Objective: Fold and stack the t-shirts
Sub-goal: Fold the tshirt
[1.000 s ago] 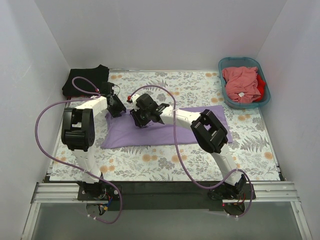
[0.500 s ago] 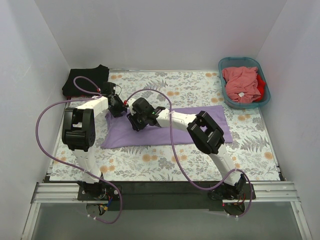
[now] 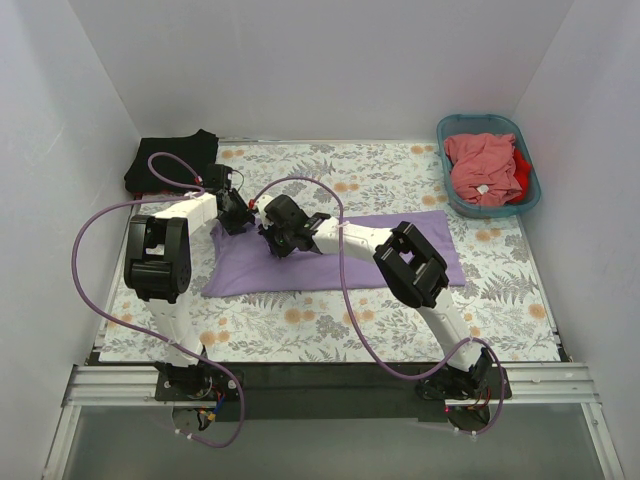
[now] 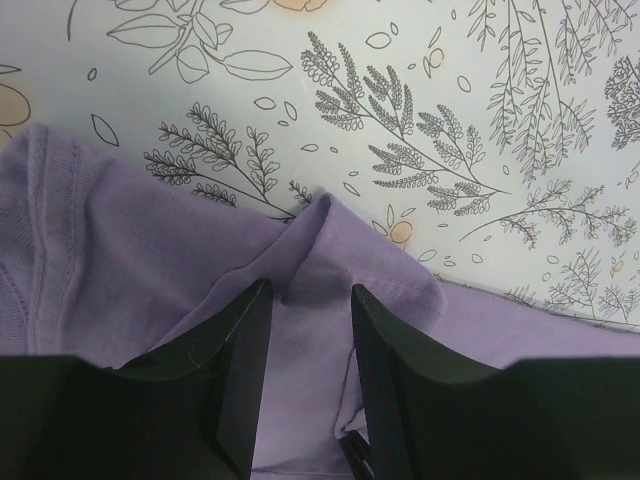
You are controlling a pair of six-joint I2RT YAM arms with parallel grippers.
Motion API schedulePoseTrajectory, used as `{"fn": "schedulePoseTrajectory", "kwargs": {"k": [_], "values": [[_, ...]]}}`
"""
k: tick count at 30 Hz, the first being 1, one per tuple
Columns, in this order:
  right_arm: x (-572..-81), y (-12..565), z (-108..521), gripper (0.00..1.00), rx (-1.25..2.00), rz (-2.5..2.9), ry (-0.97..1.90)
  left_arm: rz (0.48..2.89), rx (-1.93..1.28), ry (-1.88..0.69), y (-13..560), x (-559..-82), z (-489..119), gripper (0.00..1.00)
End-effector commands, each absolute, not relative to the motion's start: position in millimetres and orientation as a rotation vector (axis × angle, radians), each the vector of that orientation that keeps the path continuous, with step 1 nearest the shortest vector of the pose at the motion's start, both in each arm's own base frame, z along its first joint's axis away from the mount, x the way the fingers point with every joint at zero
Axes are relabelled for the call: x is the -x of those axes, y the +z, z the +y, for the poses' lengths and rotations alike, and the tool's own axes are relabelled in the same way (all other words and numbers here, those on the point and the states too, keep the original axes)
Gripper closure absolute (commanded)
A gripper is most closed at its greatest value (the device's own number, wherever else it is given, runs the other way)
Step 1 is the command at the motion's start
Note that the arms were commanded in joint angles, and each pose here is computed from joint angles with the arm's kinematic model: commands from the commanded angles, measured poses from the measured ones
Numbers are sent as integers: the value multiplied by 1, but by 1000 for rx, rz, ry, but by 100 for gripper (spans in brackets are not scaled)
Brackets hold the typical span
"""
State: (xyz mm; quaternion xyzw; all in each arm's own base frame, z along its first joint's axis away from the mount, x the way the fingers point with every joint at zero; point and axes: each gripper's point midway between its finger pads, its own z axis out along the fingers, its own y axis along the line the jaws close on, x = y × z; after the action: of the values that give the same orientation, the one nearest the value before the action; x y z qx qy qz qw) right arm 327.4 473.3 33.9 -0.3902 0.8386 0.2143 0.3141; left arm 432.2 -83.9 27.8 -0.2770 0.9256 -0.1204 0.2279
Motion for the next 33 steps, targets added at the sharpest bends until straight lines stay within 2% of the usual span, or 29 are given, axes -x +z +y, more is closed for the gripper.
{"fn": "schedulePoseTrajectory", "kwargs": {"k": [1,6,9,21,33], "values": [[-329,49,473,99,1033,2185,557,2502,731,-331,45,-441,-84,64],[-333,55,471,99,1009,2183,564,2503,737,-331,44,-440,-84,64],[-329,55,473,99,1019,2189,600,2499,738,-327,45,-443,-83,68],[-329,56,473,99,1033,2179,618,2490,719,-319,51,-447,-82,100],[-352,89,451,99,1003,2107,551,2429,705,-232,82,-462,-69,100]]}}
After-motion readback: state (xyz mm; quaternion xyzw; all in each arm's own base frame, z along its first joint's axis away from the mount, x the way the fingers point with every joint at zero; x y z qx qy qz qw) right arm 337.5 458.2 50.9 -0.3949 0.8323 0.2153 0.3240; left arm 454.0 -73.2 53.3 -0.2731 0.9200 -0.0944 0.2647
